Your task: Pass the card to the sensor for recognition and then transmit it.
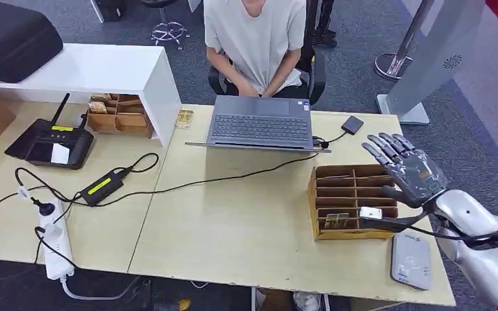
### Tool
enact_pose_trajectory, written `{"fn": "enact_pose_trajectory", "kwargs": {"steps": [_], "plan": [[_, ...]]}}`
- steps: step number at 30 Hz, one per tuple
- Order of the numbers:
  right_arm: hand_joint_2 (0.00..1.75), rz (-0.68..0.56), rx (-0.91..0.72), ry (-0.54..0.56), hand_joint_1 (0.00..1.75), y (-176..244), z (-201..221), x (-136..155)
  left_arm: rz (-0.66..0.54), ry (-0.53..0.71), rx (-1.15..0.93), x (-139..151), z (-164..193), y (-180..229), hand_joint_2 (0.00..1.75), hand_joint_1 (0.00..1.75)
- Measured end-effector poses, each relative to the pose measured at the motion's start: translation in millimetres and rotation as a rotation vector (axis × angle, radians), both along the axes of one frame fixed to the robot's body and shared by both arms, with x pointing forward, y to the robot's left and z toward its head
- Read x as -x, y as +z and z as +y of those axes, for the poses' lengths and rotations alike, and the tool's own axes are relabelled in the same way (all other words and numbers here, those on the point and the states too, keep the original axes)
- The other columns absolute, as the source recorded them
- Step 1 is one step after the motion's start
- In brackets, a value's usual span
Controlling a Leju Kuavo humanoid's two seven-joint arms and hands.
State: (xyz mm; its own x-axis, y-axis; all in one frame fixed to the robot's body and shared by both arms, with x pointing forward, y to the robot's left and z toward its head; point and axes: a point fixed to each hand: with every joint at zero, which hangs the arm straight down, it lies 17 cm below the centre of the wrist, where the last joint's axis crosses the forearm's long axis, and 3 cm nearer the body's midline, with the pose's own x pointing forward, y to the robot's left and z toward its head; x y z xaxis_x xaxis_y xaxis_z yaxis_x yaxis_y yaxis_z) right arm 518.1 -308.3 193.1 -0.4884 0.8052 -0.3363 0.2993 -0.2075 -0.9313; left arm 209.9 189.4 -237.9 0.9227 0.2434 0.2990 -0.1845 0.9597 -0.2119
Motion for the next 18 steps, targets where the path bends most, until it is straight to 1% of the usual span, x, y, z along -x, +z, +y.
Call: {"fn": "enact_pose_trajectory", "kwargs": {"steps": [10, 18], "plan": [[1.75, 0.003, 0.004, 0.033, 0.0, 1, 19, -2, 0.0, -0.001, 0.005, 0, -4, 1, 1.75, 0.0], [1.75, 0.021, 0.02, 0.038, 0.0, -5, 25, -6, -0.003, -0.002, 0.008, -2, -6, 2, 1.75, 0.0]]}}
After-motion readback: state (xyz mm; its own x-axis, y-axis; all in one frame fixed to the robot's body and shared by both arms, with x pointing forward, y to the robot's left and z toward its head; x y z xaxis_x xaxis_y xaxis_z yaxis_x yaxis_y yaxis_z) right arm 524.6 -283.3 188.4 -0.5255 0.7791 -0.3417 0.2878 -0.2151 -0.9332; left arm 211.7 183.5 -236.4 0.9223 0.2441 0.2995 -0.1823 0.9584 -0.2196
